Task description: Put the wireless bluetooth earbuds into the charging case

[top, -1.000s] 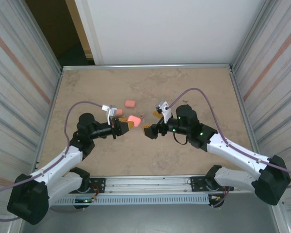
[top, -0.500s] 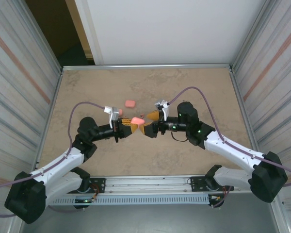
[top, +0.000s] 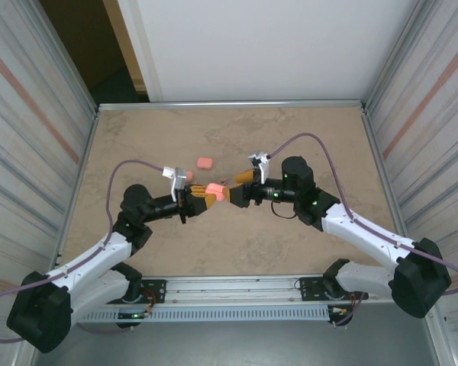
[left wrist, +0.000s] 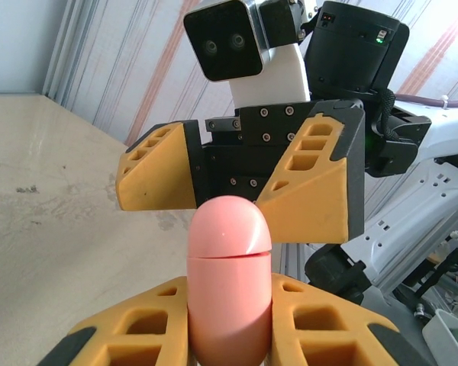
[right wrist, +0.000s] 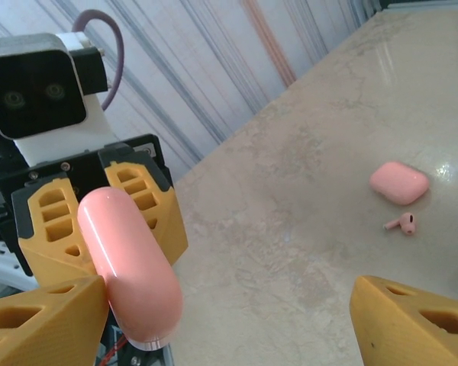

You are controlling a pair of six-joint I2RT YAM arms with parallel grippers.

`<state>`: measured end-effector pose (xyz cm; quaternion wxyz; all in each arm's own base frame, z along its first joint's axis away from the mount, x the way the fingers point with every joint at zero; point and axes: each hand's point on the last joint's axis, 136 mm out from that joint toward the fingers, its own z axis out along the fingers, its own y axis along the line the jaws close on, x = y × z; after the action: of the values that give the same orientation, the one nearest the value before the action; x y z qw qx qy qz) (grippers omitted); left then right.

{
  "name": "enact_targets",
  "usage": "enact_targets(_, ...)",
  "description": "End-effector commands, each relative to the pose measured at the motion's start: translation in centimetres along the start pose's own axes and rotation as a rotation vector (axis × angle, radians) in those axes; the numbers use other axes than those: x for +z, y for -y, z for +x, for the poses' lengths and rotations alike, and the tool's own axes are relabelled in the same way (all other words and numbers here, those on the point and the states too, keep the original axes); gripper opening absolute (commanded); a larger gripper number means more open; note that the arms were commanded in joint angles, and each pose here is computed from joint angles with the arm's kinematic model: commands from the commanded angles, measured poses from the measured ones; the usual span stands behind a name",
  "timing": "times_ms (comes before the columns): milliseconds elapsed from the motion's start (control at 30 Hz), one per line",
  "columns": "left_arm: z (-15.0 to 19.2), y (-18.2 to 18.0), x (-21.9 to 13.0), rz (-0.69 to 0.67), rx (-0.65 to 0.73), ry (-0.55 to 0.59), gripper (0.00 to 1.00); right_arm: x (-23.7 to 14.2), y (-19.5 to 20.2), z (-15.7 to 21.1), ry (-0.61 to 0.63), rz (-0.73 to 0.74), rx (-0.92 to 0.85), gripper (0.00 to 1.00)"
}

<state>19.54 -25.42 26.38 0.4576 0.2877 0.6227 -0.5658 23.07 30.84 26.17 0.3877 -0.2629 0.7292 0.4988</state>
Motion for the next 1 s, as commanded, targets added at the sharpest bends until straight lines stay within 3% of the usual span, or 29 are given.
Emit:
enact_targets(0, -1.1, 2.3, -0.3, 0.072, 0.098, 0.038, 0.0, -0.1, 0.6, -1.7, 0.04, 0.038, 0.008, 0.81)
enact_targets(967, -1.0, 2.4, -0.3, 0.064, 0.118, 0.038, 0.0, 1.0, 1.6, -3.4, 0.049, 0.056, 0.019, 0.8)
